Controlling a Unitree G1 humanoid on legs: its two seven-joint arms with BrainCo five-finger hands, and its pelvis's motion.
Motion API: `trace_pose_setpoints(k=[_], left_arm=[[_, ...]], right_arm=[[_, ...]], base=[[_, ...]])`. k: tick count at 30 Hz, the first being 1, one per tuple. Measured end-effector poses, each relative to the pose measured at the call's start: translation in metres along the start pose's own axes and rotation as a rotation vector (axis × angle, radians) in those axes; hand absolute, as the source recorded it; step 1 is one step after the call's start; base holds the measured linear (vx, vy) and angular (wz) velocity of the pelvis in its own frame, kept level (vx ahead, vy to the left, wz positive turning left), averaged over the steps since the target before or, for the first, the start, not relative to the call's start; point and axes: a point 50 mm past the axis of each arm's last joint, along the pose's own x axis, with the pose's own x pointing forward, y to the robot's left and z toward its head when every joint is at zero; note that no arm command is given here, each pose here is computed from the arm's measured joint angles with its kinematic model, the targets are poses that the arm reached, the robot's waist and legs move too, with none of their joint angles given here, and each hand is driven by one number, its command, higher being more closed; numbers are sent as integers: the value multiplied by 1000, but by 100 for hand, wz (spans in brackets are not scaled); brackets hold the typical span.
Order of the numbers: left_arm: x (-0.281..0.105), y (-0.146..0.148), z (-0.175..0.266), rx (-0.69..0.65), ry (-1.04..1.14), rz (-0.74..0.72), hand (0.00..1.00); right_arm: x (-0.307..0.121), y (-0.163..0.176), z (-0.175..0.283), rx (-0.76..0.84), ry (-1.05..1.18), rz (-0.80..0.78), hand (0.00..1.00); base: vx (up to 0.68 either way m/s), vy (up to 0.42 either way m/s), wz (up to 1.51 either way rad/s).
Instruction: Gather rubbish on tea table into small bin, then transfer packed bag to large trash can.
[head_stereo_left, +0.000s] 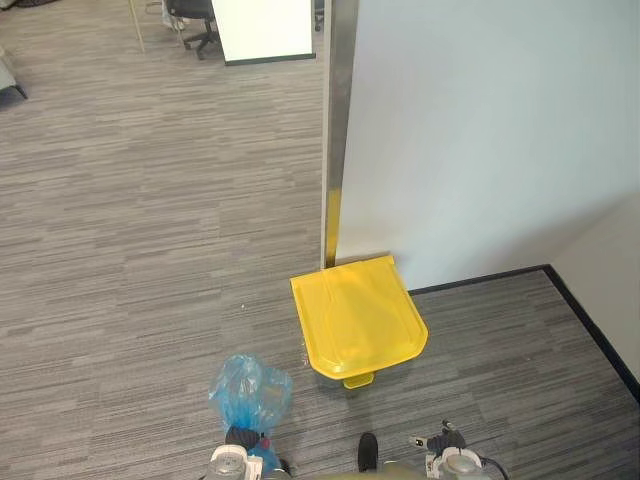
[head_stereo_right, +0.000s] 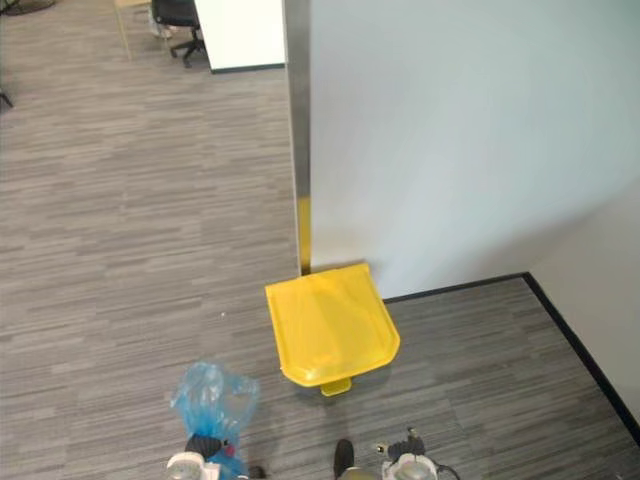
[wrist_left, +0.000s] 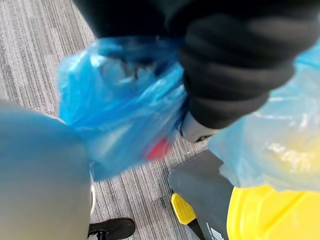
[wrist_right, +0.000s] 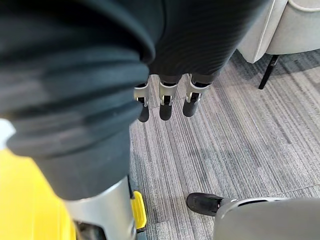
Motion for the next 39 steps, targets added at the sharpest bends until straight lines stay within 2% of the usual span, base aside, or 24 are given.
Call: trace_pose_setpoints(k=[13, 19, 26, 39], left_arm=[[1, 10, 0, 13, -6, 22, 100], [5, 15, 15, 23, -39, 34, 100], [8, -2, 39, -16, -99, 13, 100], [7, -16, 62, -63, -161, -20, 100]], right_arm=[[1, 2, 4, 4, -8, 6, 0], [2, -3, 26, 50, -76, -19, 0], [4, -6, 48, 71, -128, -40, 0], [2, -6, 47, 73, -137, -39, 0]], base=[[-54, 48, -2], [22, 26, 2], [223, -122, -1], [53, -71, 11]])
